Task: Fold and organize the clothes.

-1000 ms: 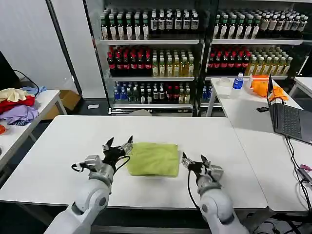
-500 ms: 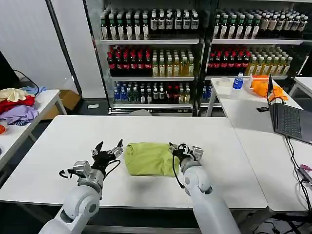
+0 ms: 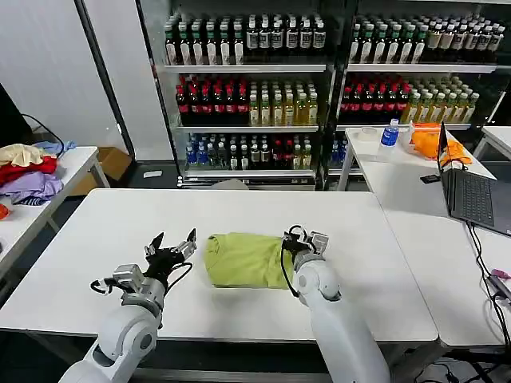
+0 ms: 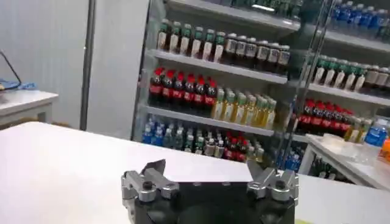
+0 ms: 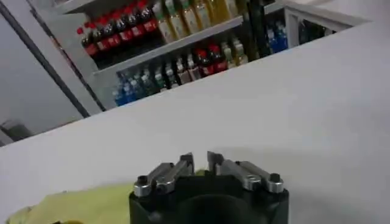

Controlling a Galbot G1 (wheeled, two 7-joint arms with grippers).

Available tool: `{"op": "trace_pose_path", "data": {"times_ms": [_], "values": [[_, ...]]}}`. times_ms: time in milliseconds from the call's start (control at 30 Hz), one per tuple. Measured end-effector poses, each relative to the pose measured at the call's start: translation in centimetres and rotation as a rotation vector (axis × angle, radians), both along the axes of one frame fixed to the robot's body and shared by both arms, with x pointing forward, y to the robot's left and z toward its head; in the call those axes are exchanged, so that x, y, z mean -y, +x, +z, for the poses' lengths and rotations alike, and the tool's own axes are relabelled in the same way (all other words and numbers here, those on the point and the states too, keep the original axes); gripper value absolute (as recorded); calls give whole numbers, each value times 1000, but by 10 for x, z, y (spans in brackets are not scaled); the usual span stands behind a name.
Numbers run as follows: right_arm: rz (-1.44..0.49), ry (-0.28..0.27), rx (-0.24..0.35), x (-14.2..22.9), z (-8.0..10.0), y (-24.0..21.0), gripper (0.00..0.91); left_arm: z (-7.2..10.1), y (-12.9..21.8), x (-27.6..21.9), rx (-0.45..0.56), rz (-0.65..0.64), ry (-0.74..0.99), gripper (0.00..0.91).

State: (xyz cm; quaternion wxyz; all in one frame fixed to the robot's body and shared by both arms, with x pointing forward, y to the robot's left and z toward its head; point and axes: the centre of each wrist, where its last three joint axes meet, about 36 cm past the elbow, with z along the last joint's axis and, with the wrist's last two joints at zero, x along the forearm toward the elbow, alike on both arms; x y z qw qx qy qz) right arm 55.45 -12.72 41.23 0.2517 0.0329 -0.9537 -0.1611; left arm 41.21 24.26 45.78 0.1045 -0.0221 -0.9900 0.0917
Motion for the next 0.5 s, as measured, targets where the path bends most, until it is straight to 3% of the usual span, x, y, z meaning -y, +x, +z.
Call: {"op": "trace_pose_path", "data": {"times_ms": [500], "values": [[1,-14,18,-9,4,30,0,-1,2,-7,-6,14,-5,907]]}}
